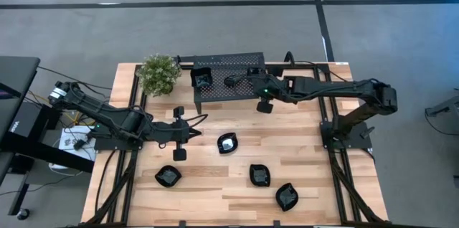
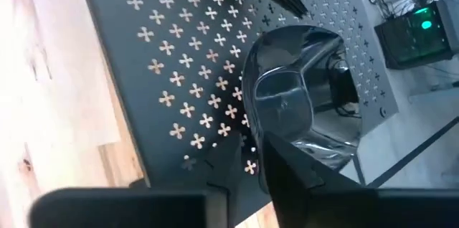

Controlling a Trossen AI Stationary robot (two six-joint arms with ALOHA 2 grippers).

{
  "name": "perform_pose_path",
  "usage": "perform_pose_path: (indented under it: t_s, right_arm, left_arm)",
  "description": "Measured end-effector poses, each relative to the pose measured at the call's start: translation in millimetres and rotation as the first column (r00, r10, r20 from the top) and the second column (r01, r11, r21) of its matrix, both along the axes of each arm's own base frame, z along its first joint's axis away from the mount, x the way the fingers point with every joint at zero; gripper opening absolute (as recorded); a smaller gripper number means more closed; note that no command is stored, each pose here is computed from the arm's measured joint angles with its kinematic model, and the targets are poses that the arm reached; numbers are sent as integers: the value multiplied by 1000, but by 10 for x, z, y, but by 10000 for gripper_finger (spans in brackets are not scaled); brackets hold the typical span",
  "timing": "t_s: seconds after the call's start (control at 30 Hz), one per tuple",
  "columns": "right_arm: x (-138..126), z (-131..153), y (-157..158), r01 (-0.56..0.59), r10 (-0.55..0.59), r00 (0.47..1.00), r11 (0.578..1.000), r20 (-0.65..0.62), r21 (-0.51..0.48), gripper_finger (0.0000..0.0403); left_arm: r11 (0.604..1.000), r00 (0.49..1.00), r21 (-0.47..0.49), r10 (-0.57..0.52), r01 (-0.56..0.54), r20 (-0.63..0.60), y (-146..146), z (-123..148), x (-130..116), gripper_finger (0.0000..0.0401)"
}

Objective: Pick & Place Mini shaped plates
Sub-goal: Put the leaf shaped plate on the shelf, then stack the leaf shaped plate on top of the leaf shaped plate on the shelf

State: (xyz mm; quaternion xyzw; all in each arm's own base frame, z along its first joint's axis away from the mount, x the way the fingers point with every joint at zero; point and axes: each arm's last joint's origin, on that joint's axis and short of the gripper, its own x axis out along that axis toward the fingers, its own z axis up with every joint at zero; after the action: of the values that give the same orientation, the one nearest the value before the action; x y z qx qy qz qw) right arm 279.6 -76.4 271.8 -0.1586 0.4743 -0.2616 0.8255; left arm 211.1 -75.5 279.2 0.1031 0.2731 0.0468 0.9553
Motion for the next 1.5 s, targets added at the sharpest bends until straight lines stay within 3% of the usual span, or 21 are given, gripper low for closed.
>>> perform_pose_path:
  t_s: [0.17,0.3,0.4,0.47,0.57,0.67,0.83,0.93,1.07,1.23,1.5]
  right_arm:
    - [38,45,90,-35,35,999,999,14,-5,86]
    - [124,287,330,-87,85,991,996,100,14,102]
    - [182,442,599,-176,148,968,977,204,123,107]
    - [211,470,810,-273,213,940,937,265,215,110]
    - [304,318,1159,-355,283,925,884,254,306,112]
    - [476,47,1496,-382,321,919,866,227,322,113]
    - [899,-414,1905,-435,314,878,838,362,329,113]
    - [1113,-628,1970,-390,202,875,832,440,394,113]
    - [1308,-808,1907,-228,17,910,857,415,463,113]
    - [1440,-956,1816,-155,-12,940,875,340,458,113]
    - [1422,-1152,1675,55,-178,965,855,192,516,113]
  left_arm:
    - [1000,1000,-1,0,0,3,-2,3,1,12]
    - [1000,1000,-5,1,-1,7,-3,6,4,12]
    - [1000,1000,-7,2,-2,8,-3,6,4,12]
    - [1000,1000,-8,3,-3,8,-3,5,4,12]
    - [1000,1000,-8,3,-3,8,-3,5,4,12]
    - [1000,1000,-9,3,-3,8,-3,5,4,12]
    - [1000,1000,-9,3,-3,8,-4,5,4,12]
    - [1000,1000,-12,3,-3,14,-5,11,7,12]
    - [1000,1000,-12,3,-3,14,-5,10,8,12]
    - [1000,1000,-12,3,-3,15,-5,10,8,12]
    - [1000,1000,-12,3,-3,15,-5,10,8,12]
